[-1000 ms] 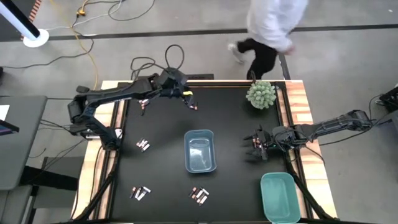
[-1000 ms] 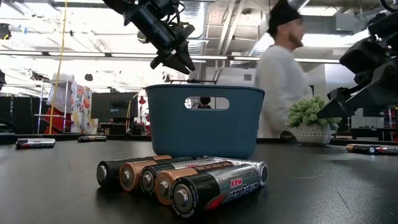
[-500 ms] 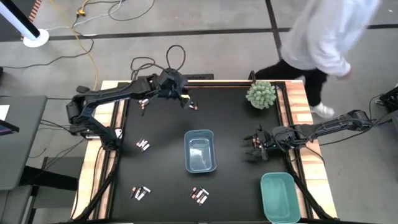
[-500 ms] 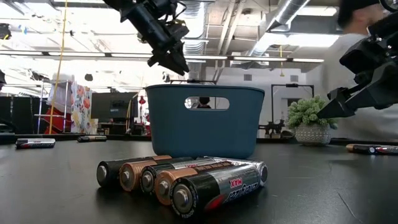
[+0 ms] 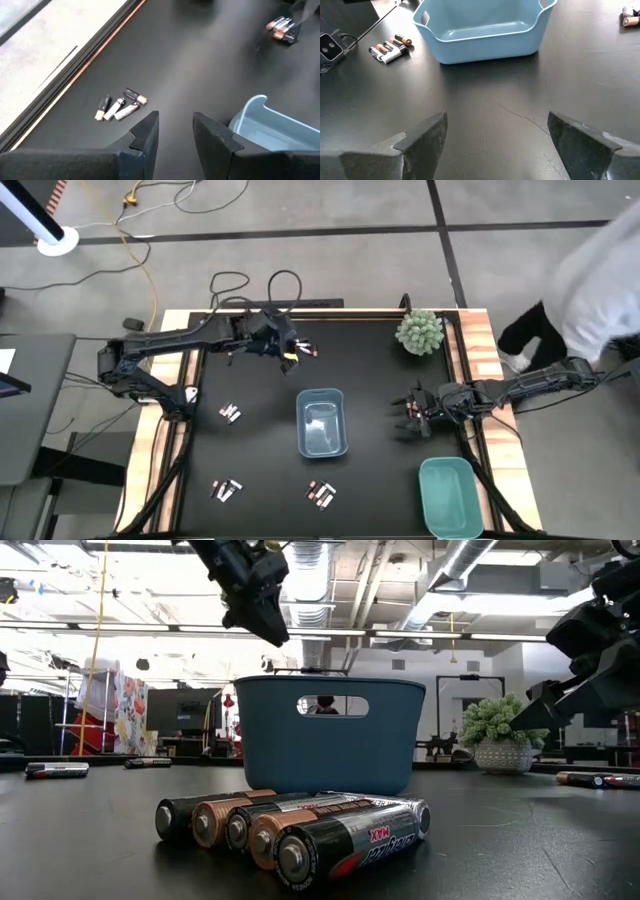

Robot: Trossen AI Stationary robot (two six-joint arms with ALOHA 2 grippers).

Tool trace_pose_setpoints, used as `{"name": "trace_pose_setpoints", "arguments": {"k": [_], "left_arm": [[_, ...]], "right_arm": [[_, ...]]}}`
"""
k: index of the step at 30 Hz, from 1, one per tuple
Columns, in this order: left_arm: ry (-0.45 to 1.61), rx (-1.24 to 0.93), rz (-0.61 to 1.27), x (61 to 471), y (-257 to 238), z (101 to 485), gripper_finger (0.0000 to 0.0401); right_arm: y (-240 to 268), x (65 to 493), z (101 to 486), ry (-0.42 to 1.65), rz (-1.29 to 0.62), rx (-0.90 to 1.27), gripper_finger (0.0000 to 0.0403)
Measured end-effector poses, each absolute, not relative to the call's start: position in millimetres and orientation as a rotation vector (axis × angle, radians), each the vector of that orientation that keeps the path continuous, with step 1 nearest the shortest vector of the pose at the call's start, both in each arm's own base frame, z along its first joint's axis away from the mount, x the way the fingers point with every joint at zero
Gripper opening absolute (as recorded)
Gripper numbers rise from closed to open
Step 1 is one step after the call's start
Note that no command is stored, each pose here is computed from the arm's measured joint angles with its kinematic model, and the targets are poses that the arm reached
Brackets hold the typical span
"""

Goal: Sort batteries
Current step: Adjust the blue bin

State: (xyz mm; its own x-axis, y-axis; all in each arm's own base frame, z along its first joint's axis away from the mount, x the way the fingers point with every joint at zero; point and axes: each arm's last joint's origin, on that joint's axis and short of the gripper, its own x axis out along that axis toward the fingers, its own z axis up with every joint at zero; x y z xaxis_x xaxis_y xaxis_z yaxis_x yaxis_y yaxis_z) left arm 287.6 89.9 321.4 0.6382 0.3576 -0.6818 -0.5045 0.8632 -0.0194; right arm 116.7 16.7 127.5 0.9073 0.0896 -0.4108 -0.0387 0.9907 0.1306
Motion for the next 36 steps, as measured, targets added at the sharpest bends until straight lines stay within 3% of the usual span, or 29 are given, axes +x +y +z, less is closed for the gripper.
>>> {"name": "trace_pose_setpoints", "arguments": {"k": [27,36], "left_arm": [[0.739,-0.246,0.432,288,-10,323,0.0114],[0.724,-0.276,0.435,287,-22,323,0.0114]], "right_arm": [[16,117,128,0.426,0.06,0.112,0.0363],[16,117,128,0.426,0.06,0.113,0.0363]]}}
